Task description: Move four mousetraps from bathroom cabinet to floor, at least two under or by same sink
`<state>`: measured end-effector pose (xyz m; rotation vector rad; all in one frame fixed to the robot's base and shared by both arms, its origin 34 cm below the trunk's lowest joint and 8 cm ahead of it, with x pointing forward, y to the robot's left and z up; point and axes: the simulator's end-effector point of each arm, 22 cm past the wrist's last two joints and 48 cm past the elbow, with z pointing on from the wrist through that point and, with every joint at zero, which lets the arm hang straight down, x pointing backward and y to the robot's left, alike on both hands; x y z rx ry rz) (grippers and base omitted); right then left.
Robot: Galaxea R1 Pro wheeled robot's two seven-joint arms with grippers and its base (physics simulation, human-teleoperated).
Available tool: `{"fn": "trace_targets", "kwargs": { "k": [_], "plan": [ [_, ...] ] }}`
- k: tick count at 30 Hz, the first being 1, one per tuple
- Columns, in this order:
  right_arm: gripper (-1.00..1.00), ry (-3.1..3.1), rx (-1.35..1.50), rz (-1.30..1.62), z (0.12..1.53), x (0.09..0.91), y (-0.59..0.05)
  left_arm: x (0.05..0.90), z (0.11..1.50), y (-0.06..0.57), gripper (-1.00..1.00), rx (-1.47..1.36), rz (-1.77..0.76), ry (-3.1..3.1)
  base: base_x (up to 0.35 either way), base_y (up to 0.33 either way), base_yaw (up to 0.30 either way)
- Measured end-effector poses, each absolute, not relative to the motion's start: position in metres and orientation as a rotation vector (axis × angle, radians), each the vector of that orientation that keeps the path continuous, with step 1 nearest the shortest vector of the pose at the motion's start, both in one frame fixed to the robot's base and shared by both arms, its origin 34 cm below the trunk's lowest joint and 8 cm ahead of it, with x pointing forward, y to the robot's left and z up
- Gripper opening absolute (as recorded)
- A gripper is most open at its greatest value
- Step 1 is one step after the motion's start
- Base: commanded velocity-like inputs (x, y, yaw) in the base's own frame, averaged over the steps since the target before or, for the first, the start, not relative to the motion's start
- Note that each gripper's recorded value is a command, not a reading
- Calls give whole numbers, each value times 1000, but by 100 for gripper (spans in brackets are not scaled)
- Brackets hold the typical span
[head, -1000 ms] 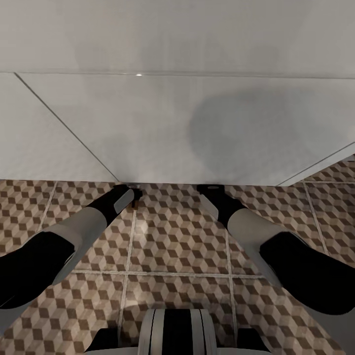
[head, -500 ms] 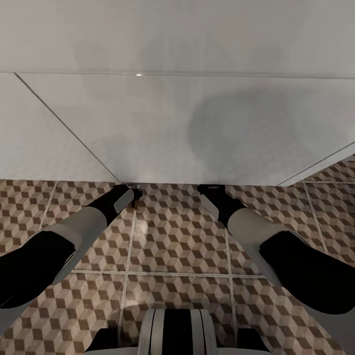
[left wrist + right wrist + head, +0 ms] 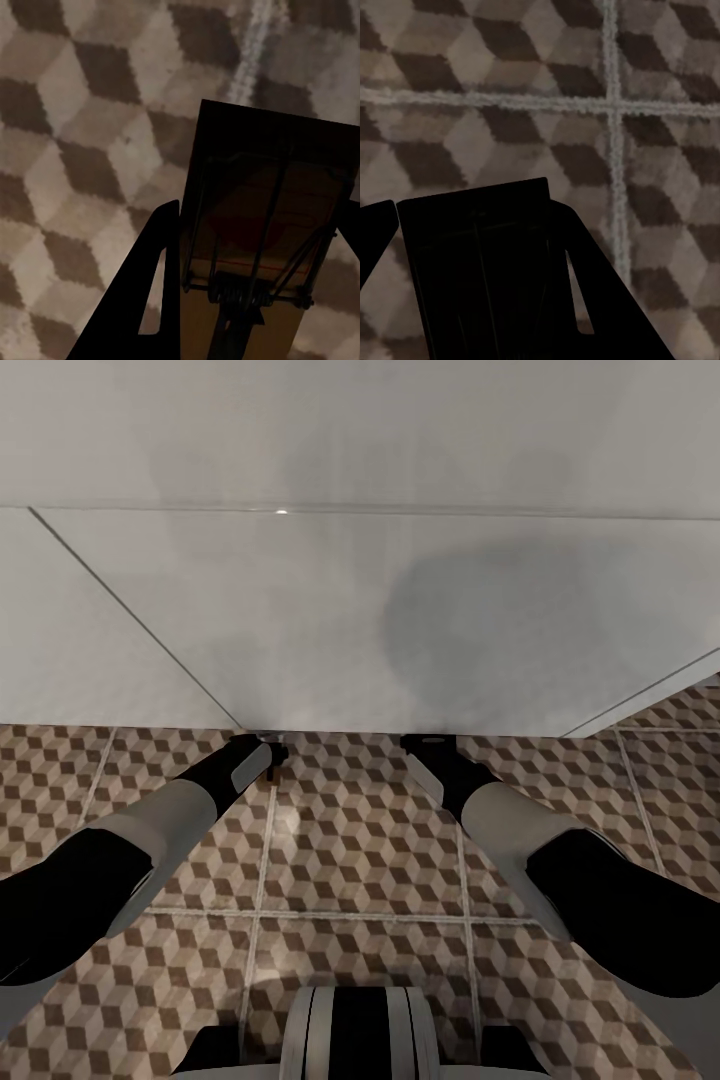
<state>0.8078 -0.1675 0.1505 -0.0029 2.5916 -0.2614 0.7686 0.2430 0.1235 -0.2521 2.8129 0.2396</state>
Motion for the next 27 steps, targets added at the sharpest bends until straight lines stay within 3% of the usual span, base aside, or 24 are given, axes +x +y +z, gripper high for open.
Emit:
{"fn": "trace_targets", "kwargs": {
  "k": [27],
  "plan": [
    [-100, 2588, 2, -258, 151, 809, -167, 768, 123, 241, -100, -264, 230, 2814, 0, 0, 0]
  ]
}}
